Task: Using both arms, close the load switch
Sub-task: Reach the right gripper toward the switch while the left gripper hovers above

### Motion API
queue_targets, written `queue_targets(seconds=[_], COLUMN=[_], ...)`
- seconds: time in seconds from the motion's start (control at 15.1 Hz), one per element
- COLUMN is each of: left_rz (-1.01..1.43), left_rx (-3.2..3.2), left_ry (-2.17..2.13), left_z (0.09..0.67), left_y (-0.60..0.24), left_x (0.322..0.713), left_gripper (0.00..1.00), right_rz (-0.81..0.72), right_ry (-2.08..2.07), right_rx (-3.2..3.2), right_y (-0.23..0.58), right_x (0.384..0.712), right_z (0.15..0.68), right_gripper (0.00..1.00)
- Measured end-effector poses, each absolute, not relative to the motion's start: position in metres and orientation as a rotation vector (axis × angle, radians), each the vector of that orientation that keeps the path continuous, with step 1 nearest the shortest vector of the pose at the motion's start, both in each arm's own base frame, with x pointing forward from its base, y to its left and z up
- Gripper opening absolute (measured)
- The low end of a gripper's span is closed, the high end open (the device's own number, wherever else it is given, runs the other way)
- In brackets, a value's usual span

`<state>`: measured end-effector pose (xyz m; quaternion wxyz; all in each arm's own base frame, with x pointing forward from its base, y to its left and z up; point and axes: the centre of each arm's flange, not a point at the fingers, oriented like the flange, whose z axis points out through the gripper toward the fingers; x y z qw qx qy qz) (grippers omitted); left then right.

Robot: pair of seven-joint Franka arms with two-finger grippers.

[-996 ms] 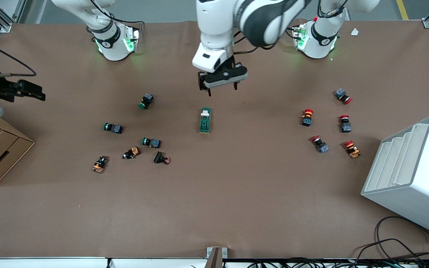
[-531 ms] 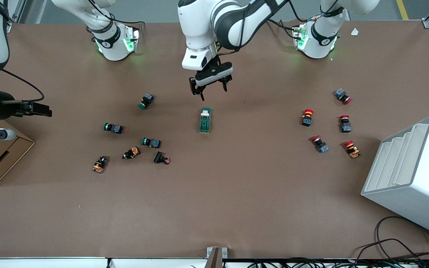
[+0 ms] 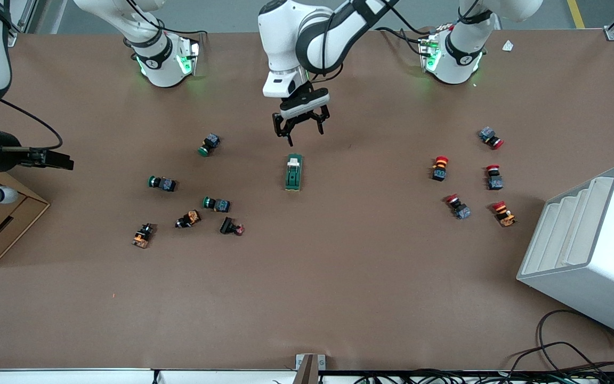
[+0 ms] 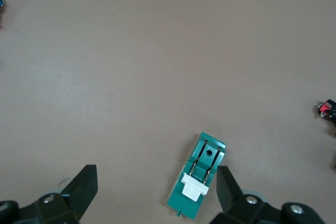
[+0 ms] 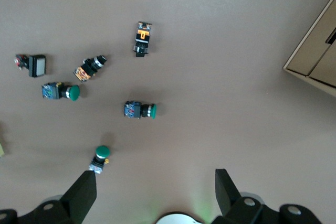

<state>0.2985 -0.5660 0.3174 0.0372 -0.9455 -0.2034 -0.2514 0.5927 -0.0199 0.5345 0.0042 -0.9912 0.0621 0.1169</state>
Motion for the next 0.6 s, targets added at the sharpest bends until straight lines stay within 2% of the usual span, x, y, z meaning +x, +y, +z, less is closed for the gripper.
queue_targets(seconds=[0.27,0.6], left_rz=[-0.894,-1.062], left_rx=[-2.870,-2.855], left_ry=[-0.632,-0.507], left_z=[0.268,0.223], left_y=[-0.574,-0.576], left_x=[0.262,0.243], left_gripper=[1.00,1.00], right_rz=[0.376,0.408], right_ry=[0.351,0.517], right_rx=[-3.019,-2.998], right_y=[0.019,0.065], right_x=[0.611,0.624], right_z=[0.502,0.466], right_gripper=[1.00,1.00])
